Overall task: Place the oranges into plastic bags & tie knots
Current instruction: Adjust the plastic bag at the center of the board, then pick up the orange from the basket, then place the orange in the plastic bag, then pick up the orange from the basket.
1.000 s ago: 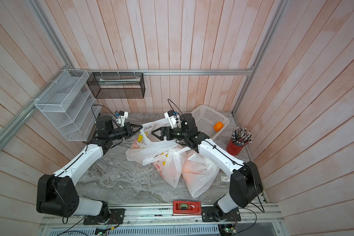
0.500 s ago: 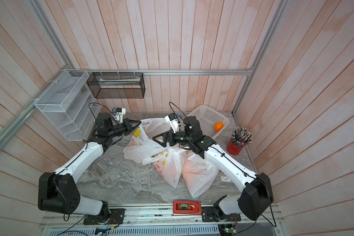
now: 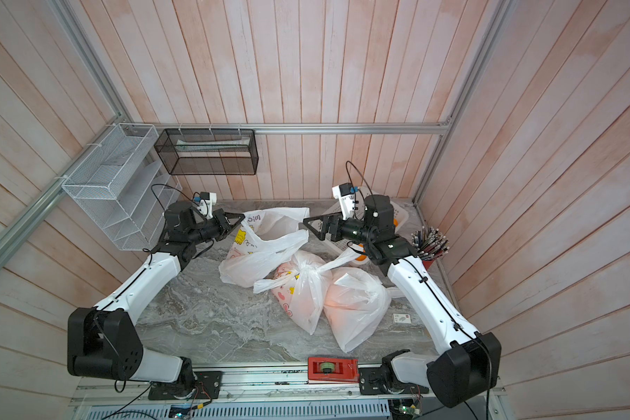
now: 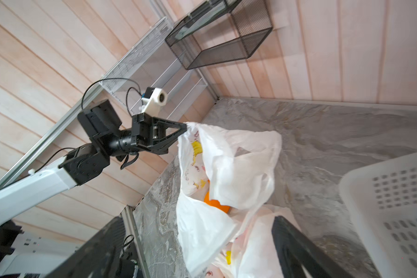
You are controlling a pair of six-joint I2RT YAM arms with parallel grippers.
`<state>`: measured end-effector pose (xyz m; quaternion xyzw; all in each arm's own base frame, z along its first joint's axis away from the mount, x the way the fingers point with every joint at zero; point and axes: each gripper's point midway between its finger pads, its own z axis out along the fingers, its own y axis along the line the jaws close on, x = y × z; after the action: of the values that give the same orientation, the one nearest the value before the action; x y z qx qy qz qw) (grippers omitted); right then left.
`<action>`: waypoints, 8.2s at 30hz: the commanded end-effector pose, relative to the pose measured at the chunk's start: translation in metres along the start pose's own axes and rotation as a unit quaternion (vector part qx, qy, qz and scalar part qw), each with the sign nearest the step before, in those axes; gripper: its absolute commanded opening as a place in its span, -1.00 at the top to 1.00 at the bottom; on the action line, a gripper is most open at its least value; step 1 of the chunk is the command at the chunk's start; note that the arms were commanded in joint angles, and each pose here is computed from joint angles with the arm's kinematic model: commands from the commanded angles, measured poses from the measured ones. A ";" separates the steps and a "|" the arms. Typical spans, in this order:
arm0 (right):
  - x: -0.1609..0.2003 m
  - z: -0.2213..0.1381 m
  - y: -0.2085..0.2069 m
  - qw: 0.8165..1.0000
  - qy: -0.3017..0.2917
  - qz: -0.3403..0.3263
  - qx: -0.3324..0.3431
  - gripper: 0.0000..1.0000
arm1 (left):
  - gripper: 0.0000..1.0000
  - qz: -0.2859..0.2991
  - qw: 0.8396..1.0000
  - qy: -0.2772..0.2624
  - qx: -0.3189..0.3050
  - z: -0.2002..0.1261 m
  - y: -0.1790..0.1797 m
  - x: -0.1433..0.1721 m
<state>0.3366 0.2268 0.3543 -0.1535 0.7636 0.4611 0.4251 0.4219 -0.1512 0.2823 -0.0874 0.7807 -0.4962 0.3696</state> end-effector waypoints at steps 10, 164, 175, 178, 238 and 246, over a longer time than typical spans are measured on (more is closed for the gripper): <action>-0.003 -0.039 -0.192 0.933 0.020 0.044 0.357 -0.82 | 1.00 0.018 1.000 0.005 0.016 -0.011 -0.010 0.004; 0.129 0.169 0.115 0.960 0.202 -0.059 -0.184 -0.92 | 1.00 0.024 0.999 0.022 0.004 -0.007 -0.003 0.000; 0.074 0.142 0.149 0.968 0.137 -0.111 -0.179 -0.92 | 1.00 0.020 0.999 0.021 -0.016 -0.002 0.012 0.001; 0.047 0.127 0.153 0.972 0.105 -0.119 -0.175 -0.90 | 1.00 0.019 0.999 0.016 -0.033 -0.003 0.021 0.000; 0.159 -0.029 -0.320 0.762 0.551 -0.167 0.295 -0.94 | 1.00 0.005 0.997 0.024 -0.072 -0.012 0.035 0.004; 0.168 -0.029 -0.344 0.747 0.569 -0.142 0.313 -0.66 | 1.00 0.001 0.997 0.026 -0.072 -0.010 0.037 0.005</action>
<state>0.4407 0.0552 0.0338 -0.3627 0.9310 -0.0366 0.0195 0.4149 -0.1308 0.2399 -0.1099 0.8276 -0.4443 0.3249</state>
